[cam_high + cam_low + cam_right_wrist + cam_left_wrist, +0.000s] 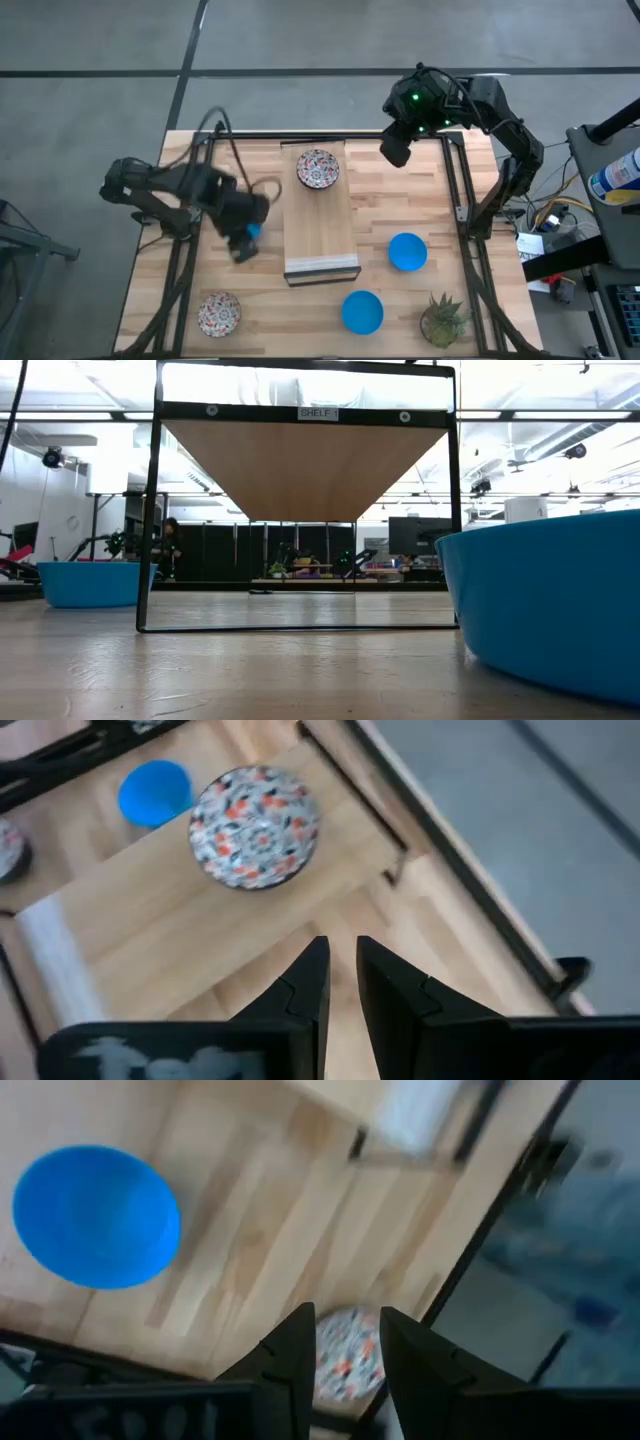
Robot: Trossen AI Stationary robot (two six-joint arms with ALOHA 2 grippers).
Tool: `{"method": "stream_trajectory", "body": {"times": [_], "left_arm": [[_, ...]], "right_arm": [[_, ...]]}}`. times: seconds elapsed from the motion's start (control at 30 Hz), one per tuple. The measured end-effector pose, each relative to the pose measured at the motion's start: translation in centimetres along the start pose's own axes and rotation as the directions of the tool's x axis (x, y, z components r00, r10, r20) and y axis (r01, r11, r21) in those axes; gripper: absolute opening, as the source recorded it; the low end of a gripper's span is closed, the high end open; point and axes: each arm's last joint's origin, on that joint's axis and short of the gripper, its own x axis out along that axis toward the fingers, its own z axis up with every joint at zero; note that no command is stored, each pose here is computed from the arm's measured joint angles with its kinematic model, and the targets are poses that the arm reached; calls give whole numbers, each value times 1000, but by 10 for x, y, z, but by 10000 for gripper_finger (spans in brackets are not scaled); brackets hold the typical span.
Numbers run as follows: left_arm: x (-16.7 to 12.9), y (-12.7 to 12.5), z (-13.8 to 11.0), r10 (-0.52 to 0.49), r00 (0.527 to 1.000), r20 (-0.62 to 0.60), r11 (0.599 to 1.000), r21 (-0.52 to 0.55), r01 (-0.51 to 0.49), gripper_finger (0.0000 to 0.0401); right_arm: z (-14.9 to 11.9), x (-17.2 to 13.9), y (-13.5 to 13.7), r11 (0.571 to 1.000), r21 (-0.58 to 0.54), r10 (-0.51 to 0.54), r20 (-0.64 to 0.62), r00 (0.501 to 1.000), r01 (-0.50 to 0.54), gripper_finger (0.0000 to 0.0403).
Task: Pick & Place Mini bowls
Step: Stack the white patterned bowl on top of the stacked white patterned bowls on the shelf
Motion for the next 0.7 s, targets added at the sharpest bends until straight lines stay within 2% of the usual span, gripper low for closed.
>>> {"method": "stream_trajectory", "body": {"times": [0.17,0.27,0.43,0.7], "left_arm": [[26,-15,-30,84,994,-73,984,163,-71,106],[45,-20,-47,153,982,-107,963,238,-124,106],[83,-19,-72,252,954,-164,942,268,-203,106],[129,-24,-100,215,964,-159,928,341,-150,106]], "right_arm": [[-5,1,15,989,-91,113,-38,993,-116,52],[-8,1,24,979,-144,137,-51,989,-143,52],[-12,1,38,965,-195,166,-67,984,-176,52],[-16,-1,52,958,-197,198,-71,978,-208,52]]}}
